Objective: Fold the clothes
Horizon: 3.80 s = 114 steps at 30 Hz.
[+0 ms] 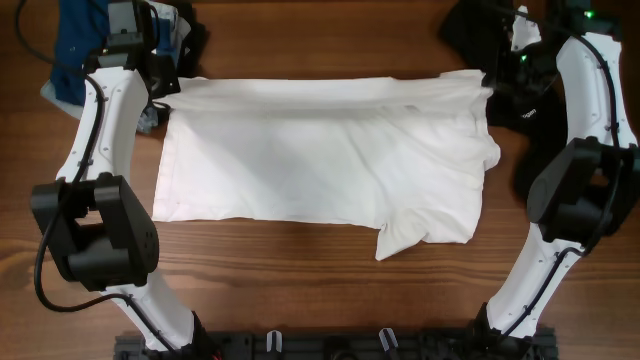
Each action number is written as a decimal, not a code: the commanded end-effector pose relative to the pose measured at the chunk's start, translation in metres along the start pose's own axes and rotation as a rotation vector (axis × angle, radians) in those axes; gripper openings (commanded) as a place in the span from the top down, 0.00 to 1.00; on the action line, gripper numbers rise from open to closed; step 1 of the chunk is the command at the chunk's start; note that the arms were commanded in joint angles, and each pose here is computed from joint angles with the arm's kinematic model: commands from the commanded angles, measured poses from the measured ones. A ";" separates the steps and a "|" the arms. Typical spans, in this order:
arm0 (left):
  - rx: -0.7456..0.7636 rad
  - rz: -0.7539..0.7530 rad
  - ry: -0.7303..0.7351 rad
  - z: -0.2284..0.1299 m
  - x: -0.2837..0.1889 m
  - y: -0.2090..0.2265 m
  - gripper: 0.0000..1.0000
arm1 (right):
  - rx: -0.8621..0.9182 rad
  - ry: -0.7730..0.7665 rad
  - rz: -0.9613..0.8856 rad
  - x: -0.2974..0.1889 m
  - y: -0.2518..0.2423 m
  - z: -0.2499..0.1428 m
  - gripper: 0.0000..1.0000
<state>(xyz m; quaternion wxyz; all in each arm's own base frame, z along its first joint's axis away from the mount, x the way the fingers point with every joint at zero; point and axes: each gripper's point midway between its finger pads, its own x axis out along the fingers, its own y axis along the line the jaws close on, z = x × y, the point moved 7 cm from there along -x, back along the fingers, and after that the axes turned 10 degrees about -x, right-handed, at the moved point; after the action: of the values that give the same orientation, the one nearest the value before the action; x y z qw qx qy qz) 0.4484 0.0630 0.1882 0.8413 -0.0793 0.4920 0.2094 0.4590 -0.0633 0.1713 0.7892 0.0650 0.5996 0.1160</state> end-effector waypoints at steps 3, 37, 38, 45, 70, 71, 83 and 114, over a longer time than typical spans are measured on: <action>0.000 0.027 0.019 -0.002 0.002 0.008 0.96 | 0.068 0.079 -0.009 0.014 -0.005 -0.026 0.96; 0.014 -0.042 0.142 -0.022 0.005 0.002 0.16 | 0.134 0.187 -0.010 0.020 -0.004 -0.049 0.25; 0.013 -0.044 0.137 -0.021 0.002 0.002 0.15 | 0.130 0.179 -0.020 0.015 -0.003 -0.048 0.23; -0.121 -0.110 0.055 -0.005 -0.071 0.011 0.08 | 0.077 0.005 -0.050 -0.066 0.025 -0.043 0.12; -0.556 0.062 0.448 -0.154 -0.040 0.041 0.04 | 0.172 0.064 -0.101 -0.088 0.119 -0.137 0.00; -0.557 0.059 0.444 -0.158 -0.034 0.040 0.05 | 0.168 0.082 -0.089 -0.077 0.121 -0.141 0.00; -0.690 0.088 0.441 -0.198 0.001 0.042 0.17 | 0.155 0.095 -0.047 -0.035 0.133 -0.151 0.00; -0.650 0.192 0.484 -0.221 0.038 0.046 0.78 | 0.162 0.132 -0.054 -0.036 0.132 -0.157 0.07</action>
<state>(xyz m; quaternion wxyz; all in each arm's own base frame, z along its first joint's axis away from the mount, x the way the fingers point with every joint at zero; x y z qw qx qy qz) 0.2818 0.0365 0.0646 0.6312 -0.3618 0.5689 0.3834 0.2885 0.0471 0.1941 0.7494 0.0986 0.6528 0.0499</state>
